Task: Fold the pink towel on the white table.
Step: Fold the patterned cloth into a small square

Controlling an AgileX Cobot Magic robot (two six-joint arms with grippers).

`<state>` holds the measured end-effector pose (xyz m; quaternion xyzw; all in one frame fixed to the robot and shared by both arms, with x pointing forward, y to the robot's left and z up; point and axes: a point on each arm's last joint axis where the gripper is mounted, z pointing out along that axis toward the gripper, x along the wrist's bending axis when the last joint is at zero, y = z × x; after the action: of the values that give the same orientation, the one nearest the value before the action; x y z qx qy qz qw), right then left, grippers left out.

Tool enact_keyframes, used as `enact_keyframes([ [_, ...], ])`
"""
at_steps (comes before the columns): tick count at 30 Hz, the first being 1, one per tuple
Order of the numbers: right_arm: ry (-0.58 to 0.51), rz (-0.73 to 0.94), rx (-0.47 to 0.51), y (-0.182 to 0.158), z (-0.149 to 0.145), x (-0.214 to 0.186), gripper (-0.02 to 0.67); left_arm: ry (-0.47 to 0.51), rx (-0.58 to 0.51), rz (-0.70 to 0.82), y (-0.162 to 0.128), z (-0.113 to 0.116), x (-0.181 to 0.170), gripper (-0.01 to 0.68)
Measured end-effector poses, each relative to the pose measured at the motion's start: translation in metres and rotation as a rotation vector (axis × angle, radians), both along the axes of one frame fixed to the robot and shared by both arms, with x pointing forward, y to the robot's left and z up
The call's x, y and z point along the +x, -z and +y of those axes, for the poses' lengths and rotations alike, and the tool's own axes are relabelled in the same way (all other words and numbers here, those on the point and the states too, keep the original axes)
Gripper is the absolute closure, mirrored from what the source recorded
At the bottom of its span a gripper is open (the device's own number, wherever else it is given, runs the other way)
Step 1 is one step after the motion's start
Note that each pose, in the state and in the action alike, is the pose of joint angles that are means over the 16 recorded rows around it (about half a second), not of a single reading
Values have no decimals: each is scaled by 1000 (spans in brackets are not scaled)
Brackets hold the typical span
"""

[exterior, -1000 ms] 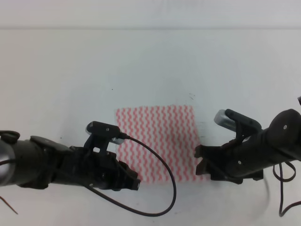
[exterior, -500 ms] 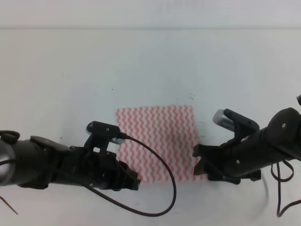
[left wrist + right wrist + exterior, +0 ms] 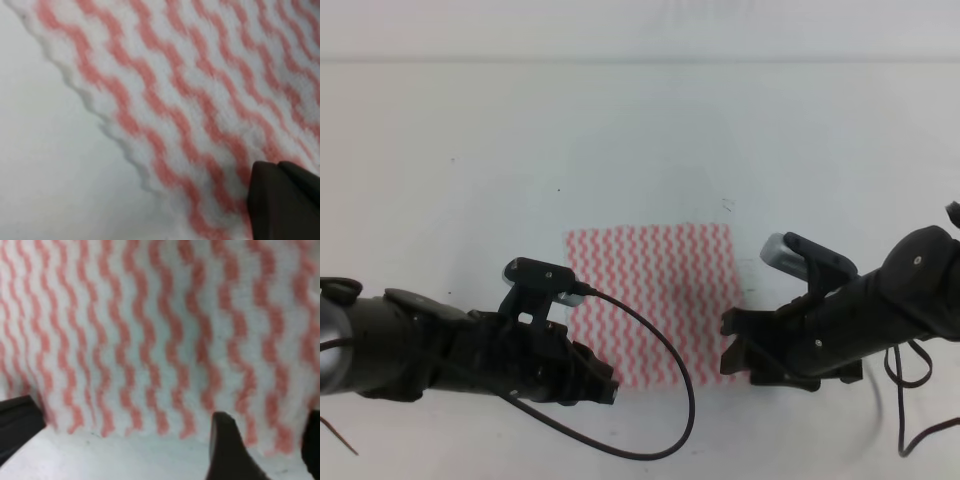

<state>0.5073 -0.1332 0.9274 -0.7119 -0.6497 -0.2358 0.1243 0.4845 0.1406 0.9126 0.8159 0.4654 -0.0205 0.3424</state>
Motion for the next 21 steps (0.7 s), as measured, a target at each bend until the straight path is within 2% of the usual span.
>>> enact_keyframes([
  [8,-5,1,4,1,2,3,393,1,2,-1,0,0,0,673],
  [21,-29,3,-1,2,2,3,552,2,2,-2,0,0,0,673],
])
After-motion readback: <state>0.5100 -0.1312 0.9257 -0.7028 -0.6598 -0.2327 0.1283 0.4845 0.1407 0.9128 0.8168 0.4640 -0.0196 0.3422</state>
